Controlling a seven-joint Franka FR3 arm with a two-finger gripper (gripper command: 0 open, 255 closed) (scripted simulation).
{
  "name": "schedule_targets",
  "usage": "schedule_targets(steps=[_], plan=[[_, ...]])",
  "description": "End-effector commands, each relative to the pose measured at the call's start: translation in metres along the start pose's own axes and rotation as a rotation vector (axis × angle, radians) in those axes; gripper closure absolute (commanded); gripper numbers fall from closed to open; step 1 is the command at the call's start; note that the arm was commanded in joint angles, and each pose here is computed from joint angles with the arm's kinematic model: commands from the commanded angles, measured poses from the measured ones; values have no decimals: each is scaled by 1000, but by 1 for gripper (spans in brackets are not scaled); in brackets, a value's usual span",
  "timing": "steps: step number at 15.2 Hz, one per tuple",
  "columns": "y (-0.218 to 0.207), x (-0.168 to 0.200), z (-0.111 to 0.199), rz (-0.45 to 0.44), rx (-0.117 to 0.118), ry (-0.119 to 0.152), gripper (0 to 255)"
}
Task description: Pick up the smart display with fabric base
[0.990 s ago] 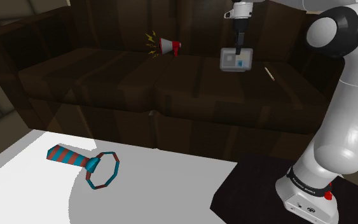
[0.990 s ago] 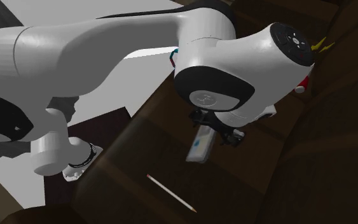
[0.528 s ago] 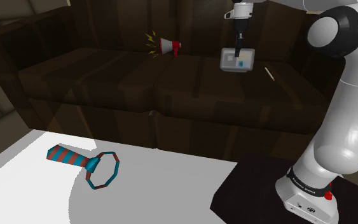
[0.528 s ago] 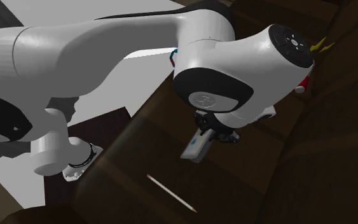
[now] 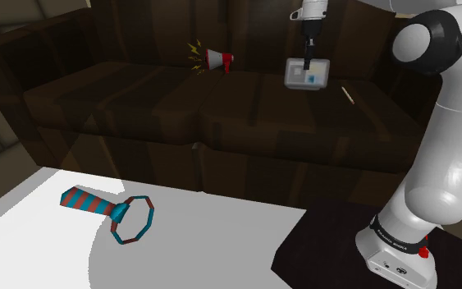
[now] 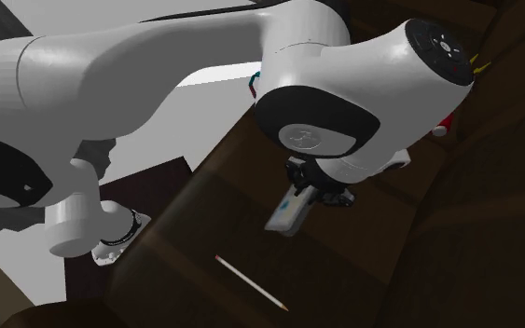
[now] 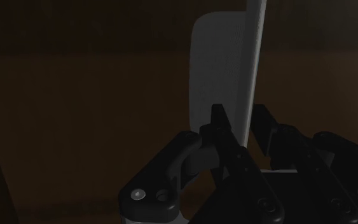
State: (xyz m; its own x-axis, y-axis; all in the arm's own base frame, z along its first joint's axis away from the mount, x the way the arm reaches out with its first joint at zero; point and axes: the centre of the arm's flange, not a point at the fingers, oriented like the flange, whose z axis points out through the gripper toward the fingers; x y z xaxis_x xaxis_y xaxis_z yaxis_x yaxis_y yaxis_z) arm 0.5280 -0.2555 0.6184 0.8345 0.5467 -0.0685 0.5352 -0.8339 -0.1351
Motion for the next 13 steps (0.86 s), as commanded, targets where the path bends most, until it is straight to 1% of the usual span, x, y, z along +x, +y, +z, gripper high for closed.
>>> schedule_targets(steps=[1,11,13], plan=[[-2,0,-10,0,0,0,255],[-9,-4,-62,0,0,0,255],[-10,-4,-63,0,0,0,255]])
